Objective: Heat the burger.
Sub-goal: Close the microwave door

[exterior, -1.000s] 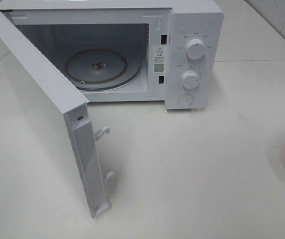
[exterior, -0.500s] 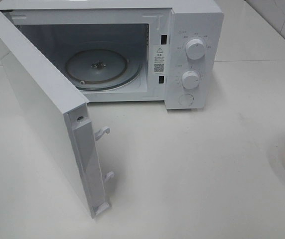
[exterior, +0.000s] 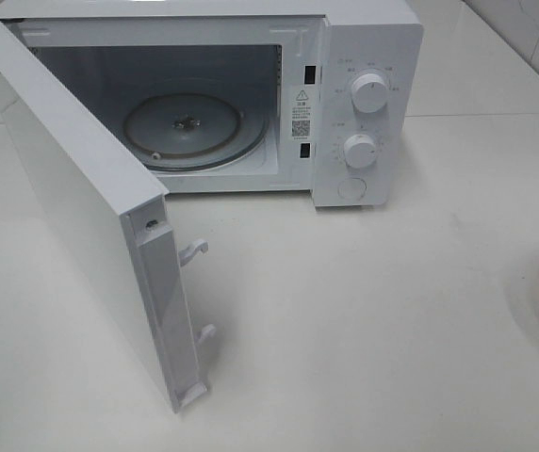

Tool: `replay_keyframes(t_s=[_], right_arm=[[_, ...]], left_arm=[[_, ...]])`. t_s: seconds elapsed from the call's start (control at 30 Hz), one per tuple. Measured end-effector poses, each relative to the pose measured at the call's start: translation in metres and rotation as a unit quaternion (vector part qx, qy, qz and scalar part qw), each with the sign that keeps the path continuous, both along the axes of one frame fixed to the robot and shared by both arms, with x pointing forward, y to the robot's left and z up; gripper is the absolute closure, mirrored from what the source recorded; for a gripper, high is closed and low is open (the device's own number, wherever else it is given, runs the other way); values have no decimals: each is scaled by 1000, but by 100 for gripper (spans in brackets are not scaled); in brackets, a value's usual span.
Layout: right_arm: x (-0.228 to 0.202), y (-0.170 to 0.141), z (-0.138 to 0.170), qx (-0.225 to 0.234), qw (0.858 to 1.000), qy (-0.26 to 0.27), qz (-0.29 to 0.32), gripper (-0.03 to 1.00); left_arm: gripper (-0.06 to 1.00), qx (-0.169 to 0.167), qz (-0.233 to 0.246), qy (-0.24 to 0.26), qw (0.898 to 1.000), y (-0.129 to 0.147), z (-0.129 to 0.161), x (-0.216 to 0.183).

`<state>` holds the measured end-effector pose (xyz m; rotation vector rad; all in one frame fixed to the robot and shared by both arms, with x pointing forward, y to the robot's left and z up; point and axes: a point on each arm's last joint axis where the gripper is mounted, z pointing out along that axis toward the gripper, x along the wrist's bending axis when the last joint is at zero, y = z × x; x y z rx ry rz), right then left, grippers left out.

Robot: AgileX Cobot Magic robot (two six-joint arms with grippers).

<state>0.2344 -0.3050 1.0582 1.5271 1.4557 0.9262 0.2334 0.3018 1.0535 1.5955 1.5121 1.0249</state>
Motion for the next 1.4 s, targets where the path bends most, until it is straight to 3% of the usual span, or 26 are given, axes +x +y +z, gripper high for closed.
replay_keyframes(t_s=[1.4], right_arm=[[0, 0, 0, 0, 1000, 1, 0, 20]], left_arm=[[-5, 4, 6, -4, 1000, 1, 2, 0]])
